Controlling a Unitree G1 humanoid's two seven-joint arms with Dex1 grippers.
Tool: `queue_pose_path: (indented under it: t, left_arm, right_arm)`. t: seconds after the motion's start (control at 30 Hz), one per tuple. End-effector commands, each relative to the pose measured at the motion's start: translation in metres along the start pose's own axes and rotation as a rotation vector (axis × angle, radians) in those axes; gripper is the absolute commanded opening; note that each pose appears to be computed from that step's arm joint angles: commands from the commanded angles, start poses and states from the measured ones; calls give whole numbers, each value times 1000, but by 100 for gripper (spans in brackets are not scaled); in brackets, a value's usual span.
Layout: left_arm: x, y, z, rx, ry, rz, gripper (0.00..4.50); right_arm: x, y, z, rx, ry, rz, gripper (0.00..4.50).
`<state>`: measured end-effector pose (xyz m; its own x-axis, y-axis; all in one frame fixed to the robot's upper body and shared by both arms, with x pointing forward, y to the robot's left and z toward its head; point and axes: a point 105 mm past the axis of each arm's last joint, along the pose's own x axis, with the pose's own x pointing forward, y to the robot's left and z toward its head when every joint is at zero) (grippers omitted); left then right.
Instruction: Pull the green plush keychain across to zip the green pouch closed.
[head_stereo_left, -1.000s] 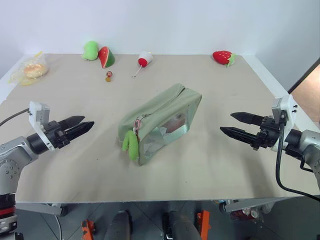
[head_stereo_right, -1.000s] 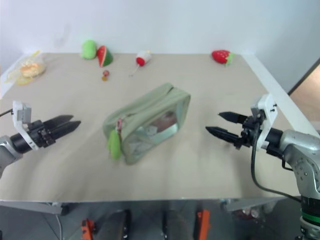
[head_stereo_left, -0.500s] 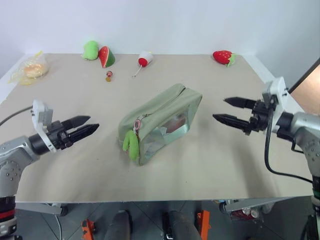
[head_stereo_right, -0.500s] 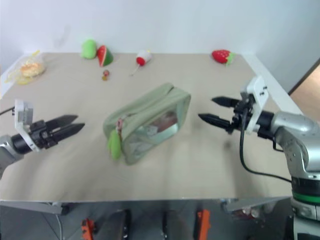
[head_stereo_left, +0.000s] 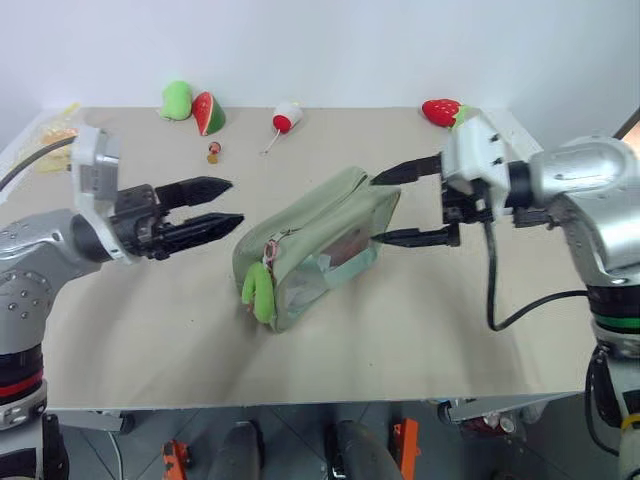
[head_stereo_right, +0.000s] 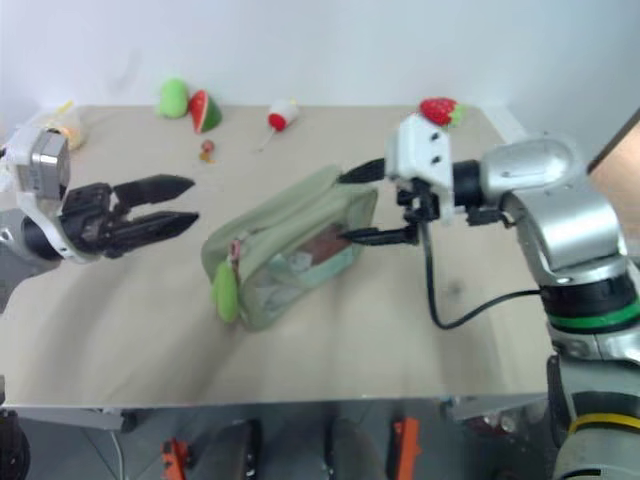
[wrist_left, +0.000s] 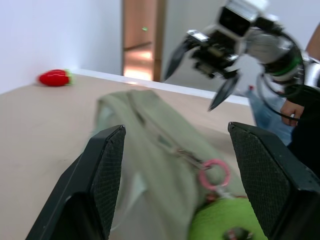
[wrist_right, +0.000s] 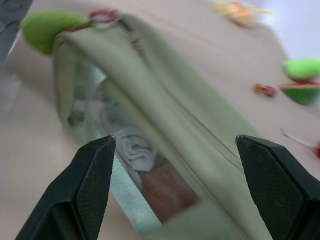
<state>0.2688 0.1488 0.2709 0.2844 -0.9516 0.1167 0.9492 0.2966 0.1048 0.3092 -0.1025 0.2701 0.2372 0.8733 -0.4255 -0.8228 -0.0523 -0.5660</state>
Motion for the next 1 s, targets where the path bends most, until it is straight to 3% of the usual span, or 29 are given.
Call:
queue_pose_path:
  t: [0.03,0.3,0.47,0.5,0.7,1.0]
  left_arm:
    - [2,-6,6,25,-2,-24,339]
    - [2,-8,3,8,-15,-18,339]
    - [6,-15,4,1,-20,-42,343]
    - [7,-16,4,1,-20,-49,343]
    - [12,-14,0,-7,-12,-57,343]
    - [12,-8,3,-4,-46,-38,343]
  right_arm:
    - [3,-6,1,-77,32,25,398]
    - [19,-11,-16,-90,51,67,398]
    - [22,-13,-20,-89,36,68,253]
    - [22,-13,-21,-88,35,71,203]
    - [23,-11,-27,-90,53,79,10]
    - [17,-23,-41,-81,114,-29,10]
